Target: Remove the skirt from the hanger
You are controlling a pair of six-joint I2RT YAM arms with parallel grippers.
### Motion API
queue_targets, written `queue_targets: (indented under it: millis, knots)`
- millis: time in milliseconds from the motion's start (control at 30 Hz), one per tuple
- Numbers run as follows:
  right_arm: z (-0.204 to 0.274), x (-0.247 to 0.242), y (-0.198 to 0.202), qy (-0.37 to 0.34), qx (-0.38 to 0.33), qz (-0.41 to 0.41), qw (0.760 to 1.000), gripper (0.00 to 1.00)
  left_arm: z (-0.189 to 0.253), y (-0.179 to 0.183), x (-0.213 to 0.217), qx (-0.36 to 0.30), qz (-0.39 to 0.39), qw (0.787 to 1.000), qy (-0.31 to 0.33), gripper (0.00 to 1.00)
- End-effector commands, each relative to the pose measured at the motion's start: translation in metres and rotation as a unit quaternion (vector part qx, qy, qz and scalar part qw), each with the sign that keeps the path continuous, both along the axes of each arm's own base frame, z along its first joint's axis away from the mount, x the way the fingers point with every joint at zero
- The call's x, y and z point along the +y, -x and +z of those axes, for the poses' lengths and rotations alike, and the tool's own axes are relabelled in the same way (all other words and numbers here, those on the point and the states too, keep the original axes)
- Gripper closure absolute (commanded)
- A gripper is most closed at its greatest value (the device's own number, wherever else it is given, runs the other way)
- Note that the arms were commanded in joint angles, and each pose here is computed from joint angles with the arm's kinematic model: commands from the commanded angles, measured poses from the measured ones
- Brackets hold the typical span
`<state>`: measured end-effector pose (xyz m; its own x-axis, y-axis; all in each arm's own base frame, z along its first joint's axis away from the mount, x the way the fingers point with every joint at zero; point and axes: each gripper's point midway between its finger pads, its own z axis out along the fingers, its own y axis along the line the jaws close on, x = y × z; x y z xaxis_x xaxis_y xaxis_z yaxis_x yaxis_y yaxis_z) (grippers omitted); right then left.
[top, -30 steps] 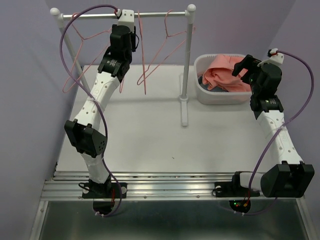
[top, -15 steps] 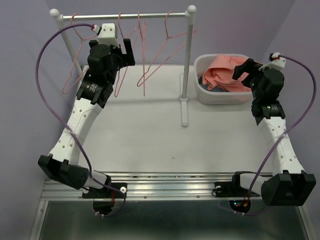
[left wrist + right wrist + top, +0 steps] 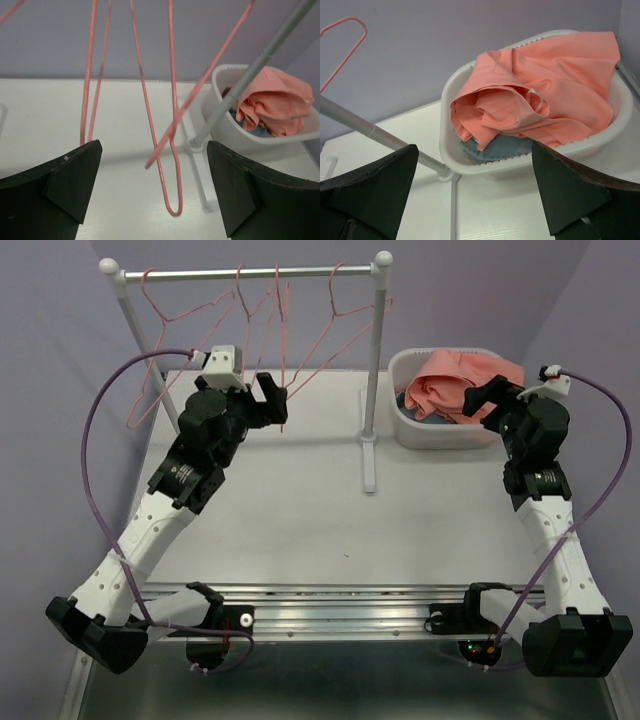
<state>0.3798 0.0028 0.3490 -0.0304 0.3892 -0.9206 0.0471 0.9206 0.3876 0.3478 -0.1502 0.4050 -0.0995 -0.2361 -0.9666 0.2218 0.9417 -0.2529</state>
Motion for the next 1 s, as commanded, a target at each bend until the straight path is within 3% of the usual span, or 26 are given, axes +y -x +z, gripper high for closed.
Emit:
queue_targets:
  millis: [0, 433, 667, 967]
  knots:
    - [0.005, 0.011, 0.012, -0.011, -0.015, 0.025, 1.0, 0.0, -0.01, 0.039, -0.007, 0.009, -0.014, 0.998, 0.058, 0.01]
    - [-0.037, 0.022, 0.02, -0.054, 0.026, 0.043, 0.997, 0.0, -0.09, 0.079, -0.02, 0.114, -0.034, 0.99, 0.077, 0.01]
    - [-0.086, 0.019, 0.029, -0.112, 0.1, 0.012, 0.989, 0.0, -0.159, 0.092, -0.027, 0.183, -0.045, 0.98, 0.07, 0.01]
    - [-0.106, 0.01, 0.037, -0.104, 0.131, -0.017, 0.986, 0.0, -0.163, 0.082, -0.018, 0.173, -0.003, 0.981, 0.084, 0.01]
